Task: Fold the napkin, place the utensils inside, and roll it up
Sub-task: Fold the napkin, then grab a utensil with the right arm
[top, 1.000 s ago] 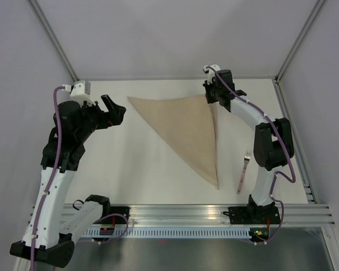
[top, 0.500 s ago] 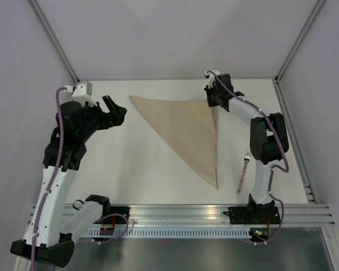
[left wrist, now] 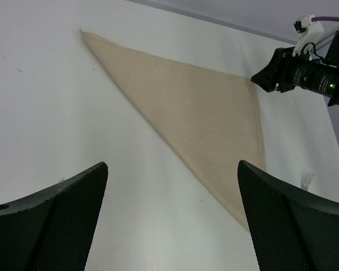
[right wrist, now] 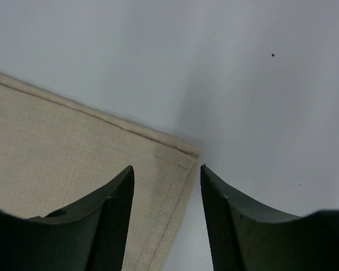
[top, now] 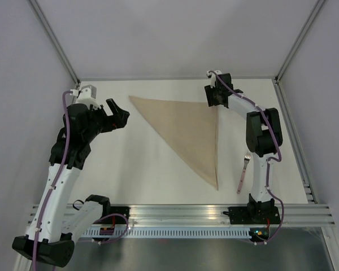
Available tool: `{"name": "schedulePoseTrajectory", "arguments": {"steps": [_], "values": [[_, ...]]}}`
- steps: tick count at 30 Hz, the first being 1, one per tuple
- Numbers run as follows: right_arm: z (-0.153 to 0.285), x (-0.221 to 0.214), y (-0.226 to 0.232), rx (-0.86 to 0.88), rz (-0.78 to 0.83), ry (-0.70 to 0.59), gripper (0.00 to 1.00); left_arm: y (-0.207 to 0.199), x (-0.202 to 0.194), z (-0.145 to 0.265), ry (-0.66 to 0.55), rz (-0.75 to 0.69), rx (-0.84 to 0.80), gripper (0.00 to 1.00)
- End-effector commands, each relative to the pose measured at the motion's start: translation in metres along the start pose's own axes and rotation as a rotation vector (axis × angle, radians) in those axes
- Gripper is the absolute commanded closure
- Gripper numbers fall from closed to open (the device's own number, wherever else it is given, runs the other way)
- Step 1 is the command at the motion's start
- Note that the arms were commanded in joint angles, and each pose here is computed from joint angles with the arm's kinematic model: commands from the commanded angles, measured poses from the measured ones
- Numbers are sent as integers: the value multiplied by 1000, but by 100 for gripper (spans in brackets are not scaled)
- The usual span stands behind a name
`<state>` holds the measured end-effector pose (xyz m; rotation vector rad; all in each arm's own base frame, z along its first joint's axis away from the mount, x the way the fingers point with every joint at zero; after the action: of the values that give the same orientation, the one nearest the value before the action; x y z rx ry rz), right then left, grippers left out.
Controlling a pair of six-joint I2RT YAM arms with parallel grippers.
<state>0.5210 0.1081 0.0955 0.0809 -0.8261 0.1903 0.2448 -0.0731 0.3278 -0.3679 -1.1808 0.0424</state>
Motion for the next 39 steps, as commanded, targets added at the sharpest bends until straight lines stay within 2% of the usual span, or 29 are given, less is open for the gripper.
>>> {"name": "schedulePoseTrajectory", "arguments": {"steps": [1, 6, 13, 14, 16, 17, 19, 20, 27, 31, 35, 39], "values": [[0, 18, -21, -68, -14, -18, 41, -6, 0, -7, -26, 57, -42, 0], [15, 28, -37, -55, -49, -1, 40, -5, -17, -24, -8, 123, -61, 0], [86, 15, -43, -11, -63, 51, 41, 2, -61, -65, 68, 217, -83, 3], [92, -5, -49, -11, -76, 106, 42, 2, -60, -70, 51, 224, -84, 3], [120, -10, -53, 2, -81, 108, 42, 6, -70, -82, 66, 234, -61, 4], [128, -35, -58, 1, -95, 178, 42, 9, -78, -92, 87, 243, -38, 5], [156, -43, -60, -5, -87, 178, 42, 11, -86, -105, 91, 255, -19, 6], [163, -65, -61, -10, -92, 226, 42, 14, -96, -115, 116, 263, -3, 6], [225, -129, -57, -41, -72, 376, 42, 21, -129, -135, 131, 343, 11, 9], [240, -158, -51, -9, -55, 486, 45, 21, -138, -135, 142, 352, -5, 9], [252, -159, -50, 30, -28, 565, 45, 21, -142, -132, 148, 355, -21, 9], [246, -179, -54, 59, 31, 731, 47, 19, -142, -131, 149, 352, -33, 9]]}}
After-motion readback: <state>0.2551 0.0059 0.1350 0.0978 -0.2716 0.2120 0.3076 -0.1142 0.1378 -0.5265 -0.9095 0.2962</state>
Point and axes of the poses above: each gripper's point midway between its finger pads, its own z axis back along the fingers, its own y axis along the line the jaws close on, x = y × z, the point moved 5 cm from there along z, back along the fingers, and after that the axes turned 6 degrees about -z, right-handed, at the moved point
